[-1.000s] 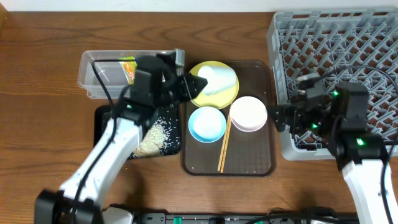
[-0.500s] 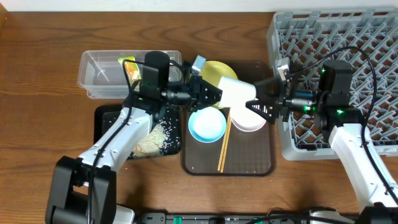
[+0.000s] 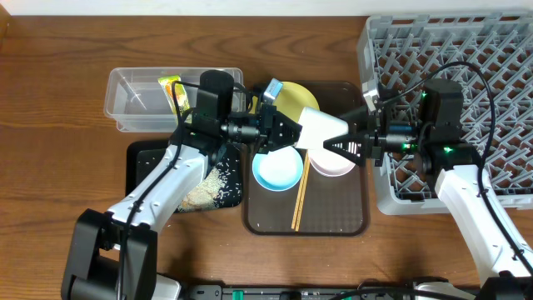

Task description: Sort waste into correct bins and load items into the dishwasher rack

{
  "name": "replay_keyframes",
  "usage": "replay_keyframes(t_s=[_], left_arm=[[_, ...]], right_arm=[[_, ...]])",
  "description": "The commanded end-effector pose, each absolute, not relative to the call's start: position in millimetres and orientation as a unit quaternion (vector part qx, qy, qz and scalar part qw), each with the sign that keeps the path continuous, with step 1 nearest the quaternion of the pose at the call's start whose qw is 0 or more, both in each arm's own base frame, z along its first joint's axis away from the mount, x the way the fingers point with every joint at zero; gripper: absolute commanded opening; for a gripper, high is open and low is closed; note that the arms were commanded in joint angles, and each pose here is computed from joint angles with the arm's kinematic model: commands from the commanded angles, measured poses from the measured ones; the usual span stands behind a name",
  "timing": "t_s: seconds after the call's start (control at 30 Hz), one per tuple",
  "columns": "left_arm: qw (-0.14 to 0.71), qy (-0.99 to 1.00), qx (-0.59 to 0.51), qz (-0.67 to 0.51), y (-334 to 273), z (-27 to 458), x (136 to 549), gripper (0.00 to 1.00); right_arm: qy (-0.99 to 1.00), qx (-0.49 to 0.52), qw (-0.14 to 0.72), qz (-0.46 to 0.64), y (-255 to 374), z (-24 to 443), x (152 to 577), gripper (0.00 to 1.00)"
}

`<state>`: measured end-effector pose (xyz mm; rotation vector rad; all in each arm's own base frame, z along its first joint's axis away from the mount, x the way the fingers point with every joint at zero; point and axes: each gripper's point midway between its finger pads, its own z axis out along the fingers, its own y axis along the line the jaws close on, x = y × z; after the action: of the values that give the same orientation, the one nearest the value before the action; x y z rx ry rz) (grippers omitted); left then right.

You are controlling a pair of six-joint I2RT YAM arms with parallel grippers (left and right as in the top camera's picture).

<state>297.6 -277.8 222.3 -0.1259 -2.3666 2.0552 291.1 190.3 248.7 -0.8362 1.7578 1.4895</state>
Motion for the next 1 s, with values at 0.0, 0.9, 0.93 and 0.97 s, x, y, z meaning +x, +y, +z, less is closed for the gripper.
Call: replay_keyframes(t_s=[0.0,0.9,0.93,0.97], left_arm=[[-0.005,-0.754,-0.04,0.655,-278.7,226.8,300.3,0.06],[-0.331,-0.933,0.025,0.137,-90.4,190.8,309.1,0.66],[-0.332,-0.935,0.03,0.126,-85.6,191.5,305.9,0.66],[-0.332,-0.935,0.032,0.12,-83.0,192.0,303.8,0.66]], right_arm=[[0.659,-0.335,0.332,0.586,195.5,256.4,284.5,0.56],[0.952,0.069,0.296,0.038,-39.0,217.2,321.6,0.21],[0.954,0.101,0.282,0.005,-55.2,212.9,315.1,0.17],[0.954,0.126,0.27,-0.017,-66.8,209.1,309.7,0.13]])
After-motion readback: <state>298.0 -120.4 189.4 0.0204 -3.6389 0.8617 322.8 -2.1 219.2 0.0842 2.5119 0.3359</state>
